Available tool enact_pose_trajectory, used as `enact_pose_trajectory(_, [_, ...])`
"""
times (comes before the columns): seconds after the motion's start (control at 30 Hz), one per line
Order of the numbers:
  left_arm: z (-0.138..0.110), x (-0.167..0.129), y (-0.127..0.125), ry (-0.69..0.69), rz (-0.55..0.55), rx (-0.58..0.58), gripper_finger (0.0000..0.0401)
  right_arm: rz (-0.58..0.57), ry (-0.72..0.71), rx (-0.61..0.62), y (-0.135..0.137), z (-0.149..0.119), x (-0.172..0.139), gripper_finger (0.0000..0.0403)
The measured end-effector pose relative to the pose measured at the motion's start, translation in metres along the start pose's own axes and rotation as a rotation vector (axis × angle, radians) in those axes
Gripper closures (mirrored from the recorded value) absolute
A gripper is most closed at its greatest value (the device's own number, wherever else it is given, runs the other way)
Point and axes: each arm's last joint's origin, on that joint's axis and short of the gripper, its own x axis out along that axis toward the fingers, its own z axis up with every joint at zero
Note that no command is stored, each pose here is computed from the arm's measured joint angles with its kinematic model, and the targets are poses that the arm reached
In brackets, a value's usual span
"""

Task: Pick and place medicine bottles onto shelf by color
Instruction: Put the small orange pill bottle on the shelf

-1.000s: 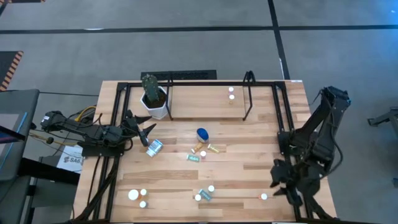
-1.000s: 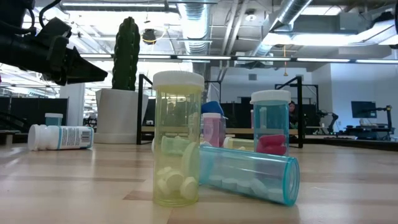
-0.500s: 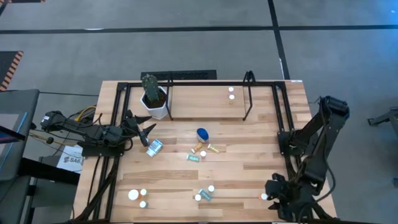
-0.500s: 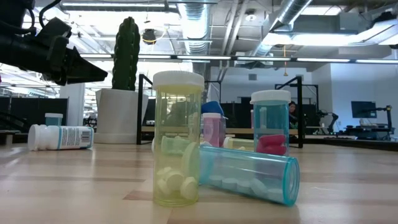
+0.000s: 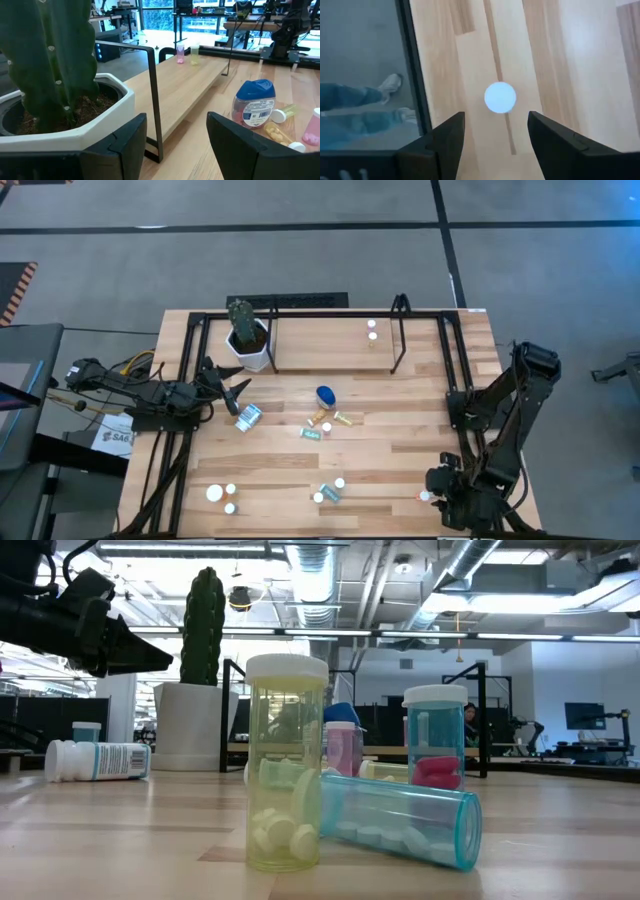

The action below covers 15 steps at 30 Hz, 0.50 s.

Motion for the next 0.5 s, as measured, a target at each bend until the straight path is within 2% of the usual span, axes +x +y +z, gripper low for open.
enact_pose_trajectory(0.23, [0.0000,0.0000,0.0000,0.000,0.000,0.000,0.0205,-0.066,-0.059,-0.037,0.0003,-0.0073,0.0074,0.0165])
enact_pose_trajectory(0.5, [0.0000,0.0000,0.0000,0.000,0.000,0.000,0.0205,-0.081,-0.061,-0.064,-0.0012,-0.0064,0.0077,0.0165])
